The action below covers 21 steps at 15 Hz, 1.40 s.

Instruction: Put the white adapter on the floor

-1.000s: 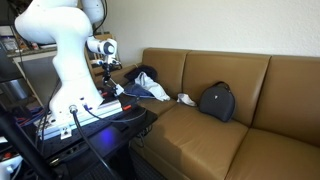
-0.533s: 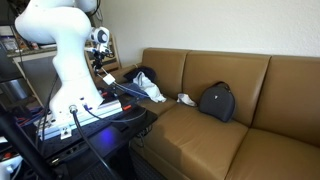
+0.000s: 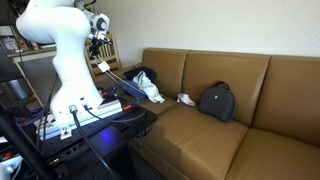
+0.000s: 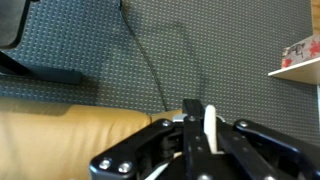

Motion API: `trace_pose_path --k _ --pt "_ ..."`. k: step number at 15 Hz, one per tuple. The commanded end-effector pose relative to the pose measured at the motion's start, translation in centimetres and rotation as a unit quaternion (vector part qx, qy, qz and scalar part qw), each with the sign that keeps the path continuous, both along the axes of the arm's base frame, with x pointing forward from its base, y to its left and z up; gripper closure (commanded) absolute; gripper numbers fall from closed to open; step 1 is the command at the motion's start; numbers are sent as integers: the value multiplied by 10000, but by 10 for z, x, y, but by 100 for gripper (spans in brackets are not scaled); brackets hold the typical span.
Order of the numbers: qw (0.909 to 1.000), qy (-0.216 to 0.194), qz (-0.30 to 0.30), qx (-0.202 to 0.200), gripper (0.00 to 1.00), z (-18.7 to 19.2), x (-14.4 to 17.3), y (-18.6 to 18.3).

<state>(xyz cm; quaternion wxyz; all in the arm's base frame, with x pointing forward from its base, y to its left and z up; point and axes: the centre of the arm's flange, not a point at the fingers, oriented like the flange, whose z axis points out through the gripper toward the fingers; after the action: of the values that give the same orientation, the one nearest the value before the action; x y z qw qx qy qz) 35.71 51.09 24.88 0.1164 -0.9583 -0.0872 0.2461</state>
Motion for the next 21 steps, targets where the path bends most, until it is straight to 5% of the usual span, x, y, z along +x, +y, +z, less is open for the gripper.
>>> trace_pose_path --k 1,4,6,12,14,18,19,20,21 --pt "9988 89 272 406 100 33 -4 10" --pt "9972 -1 386 647 100 43 -8 13" --pt "9919 -337 398 1161 100 68 -16 -1" --pt "9727 -1023 -640 1982 100 134 20 -54" --pt "9746 -1005 -834 1820 100 134 46 -52" --pt "9767 -961 -780 1756 100 124 48 -54" --pt "9822 -583 -569 1693 100 106 40 -47" --pt "9857 -139 -596 1572 100 131 97 -1" --pt "9864 20 -298 1615 100 123 93 5"
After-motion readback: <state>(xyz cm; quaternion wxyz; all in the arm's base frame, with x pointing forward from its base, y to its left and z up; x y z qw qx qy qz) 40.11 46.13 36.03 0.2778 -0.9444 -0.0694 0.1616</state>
